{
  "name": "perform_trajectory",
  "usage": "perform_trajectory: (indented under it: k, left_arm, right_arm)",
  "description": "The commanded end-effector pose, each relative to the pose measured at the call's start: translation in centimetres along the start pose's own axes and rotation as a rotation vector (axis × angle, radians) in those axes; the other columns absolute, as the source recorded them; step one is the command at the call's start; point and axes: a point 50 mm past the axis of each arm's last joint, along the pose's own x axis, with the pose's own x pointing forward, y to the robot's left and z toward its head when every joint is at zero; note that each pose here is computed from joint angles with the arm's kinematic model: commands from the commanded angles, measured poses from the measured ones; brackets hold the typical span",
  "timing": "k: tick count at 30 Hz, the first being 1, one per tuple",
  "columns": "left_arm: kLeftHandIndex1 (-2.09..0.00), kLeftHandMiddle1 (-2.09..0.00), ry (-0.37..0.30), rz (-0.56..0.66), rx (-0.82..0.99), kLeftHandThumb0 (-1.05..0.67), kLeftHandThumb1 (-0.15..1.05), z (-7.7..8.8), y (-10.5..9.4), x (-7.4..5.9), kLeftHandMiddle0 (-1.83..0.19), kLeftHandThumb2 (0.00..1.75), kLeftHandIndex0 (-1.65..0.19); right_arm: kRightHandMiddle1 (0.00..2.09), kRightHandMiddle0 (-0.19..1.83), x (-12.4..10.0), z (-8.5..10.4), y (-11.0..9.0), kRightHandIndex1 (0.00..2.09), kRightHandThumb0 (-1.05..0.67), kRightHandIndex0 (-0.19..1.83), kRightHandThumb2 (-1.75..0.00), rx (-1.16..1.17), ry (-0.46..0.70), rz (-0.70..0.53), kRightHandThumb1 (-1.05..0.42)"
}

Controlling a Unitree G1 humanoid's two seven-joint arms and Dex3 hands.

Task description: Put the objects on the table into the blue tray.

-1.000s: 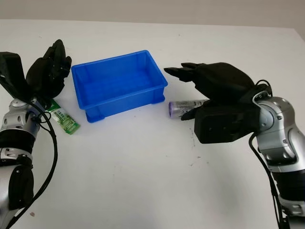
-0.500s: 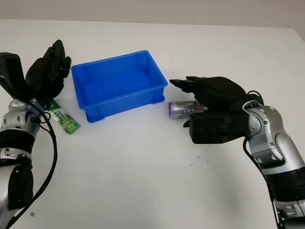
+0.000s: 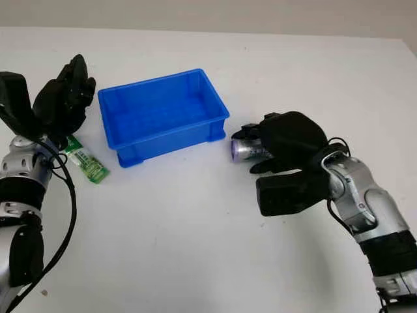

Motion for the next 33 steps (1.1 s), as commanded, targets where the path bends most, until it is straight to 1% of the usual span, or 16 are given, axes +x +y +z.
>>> perform_trajectory:
  k: [1,2,3,4,7,9,11,14,15,17,18,20,24,28,31,33]
  left_arm:
    - [-0.05,-0.06,-0.039,0.001,0.024,-0.71,1.05,1.5,0.2,0.3,0.09,0.64,0.12]
    - [-0.05,-0.05,-0.04,0.001,0.025,-0.71,1.05,1.5,0.2,0.3,0.09,0.64,0.12]
    - [-0.05,-0.05,-0.04,0.0,0.025,-0.71,1.05,1.5,0.2,0.3,0.1,0.64,0.12]
    - [-0.05,-0.05,-0.04,0.0,0.025,-0.7,1.05,1.5,0.2,0.3,0.1,0.65,0.12]
    - [-0.05,-0.05,-0.04,0.0,0.023,-0.7,1.05,1.4,0.2,0.2,0.1,0.65,0.13]
    - [-0.05,-0.05,-0.038,0.002,0.023,-0.7,1.05,1.4,0.2,0.2,0.1,0.65,0.13]
    - [-0.05,-0.05,-0.038,0.0,0.022,-0.7,1.05,1.4,0.2,0.3,0.1,0.65,0.13]
    - [-0.05,-0.05,-0.038,0.0,0.022,-0.7,1.05,1.3,0.1,0.3,0.1,0.65,0.13]
    - [-0.05,-0.05,-0.037,0.0,0.021,-0.7,1.05,1.3,0.1,0.3,0.1,0.65,0.13]
    - [-0.05,-0.05,-0.036,0.0,0.017,-0.7,1.05,1.3,0.1,0.3,0.1,0.65,0.13]
    - [-0.05,-0.05,-0.037,-0.002,0.018,-0.7,1.05,1.3,0.1,0.3,0.1,0.65,0.13]
    - [-0.05,-0.05,-0.038,-0.005,0.021,-0.7,1.05,1.2,0.1,0.3,0.11,0.65,0.13]
    - [-0.05,-0.05,-0.036,-0.003,0.018,-0.7,1.05,1.2,0.1,0.3,0.11,0.65,0.13]
    - [-0.05,-0.05,-0.034,-0.003,0.015,-0.7,1.05,1.2,0.1,0.3,0.11,0.65,0.13]
    - [-0.05,-0.05,-0.032,-0.007,0.009,-0.71,1.05,1.1,0.1,0.3,0.11,0.65,0.13]
    - [-0.05,-0.05,-0.034,-0.012,0.01,-0.71,1.05,1.1,0.0,0.2,0.11,0.64,0.13]
  right_arm:
    - [1.42,0.53,0.0,-0.3,1.0,1.81,-0.43,0.6,-0.06,-0.051,0.002,0.032,-0.96]
    - [1.54,0.52,0.1,-0.3,1.2,1.95,-0.45,0.61,-0.06,-0.064,0.0,0.023,-0.96]
    - [1.66,0.53,0.1,-0.4,1.3,2.03,-0.47,0.68,-0.05,-0.077,-0.002,0.013,-0.96]
    - [1.7,0.53,0.2,-0.5,1.3,2.06,-0.47,0.73,-0.05,-0.089,-0.002,0.006,-0.96]
    - [1.74,0.53,0.3,-0.7,1.2,2.09,-0.49,0.75,-0.06,-0.116,-0.003,-0.003,-0.98]
    - [1.98,0.51,0.4,-0.8,1.2,2.09,-0.48,0.82,-0.06,-0.109,-0.006,-0.025,-0.98]
    - [2.06,0.5,0.4,-1.1,1.1,2.09,-0.47,0.84,-0.06,-0.103,-0.005,-0.05,-0.99]
    - [2.09,0.55,0.6,-1.6,0.8,2.09,-0.46,0.84,-0.05,-0.121,0.0,-0.086,-0.98]
    - [2.09,0.52,0.8,-1.8,0.5,2.09,-0.47,0.79,-0.05,-0.122,0.011,-0.095,-0.98]
    - [2.09,0.48,1.1,-2.3,-0.1,2.09,-0.48,0.75,-0.05,-0.116,0.05,-0.11,-0.97]
    - [2.05,0.48,1.3,-2.6,-0.5,2.09,-0.47,0.73,-0.05,-0.104,0.07,-0.124,-0.97]
    - [2.08,0.53,1.6,-3.2,-1.3,2.09,-0.44,0.77,-0.05,-0.091,0.092,-0.178,-0.95]
    - [2.09,0.6,2.7,-4.1,-3.2,2.09,-0.46,0.82,-0.06,-0.075,0.119,-0.276,-0.96]
    - [2.0,0.62,3.8,-4.1,-5.0,2.06,-0.42,0.81,-0.05,-0.031,0.125,-0.336,-0.93]
    - [2.08,0.63,4.7,-3.7,-6.2,2.08,-0.4,0.78,-0.06,-0.004,0.104,-0.382,-0.94]
    - [2.02,0.61,5.3,-3.4,-6.7,2.06,-0.41,0.77,-0.06,0.004,0.1,-0.4,-0.95]
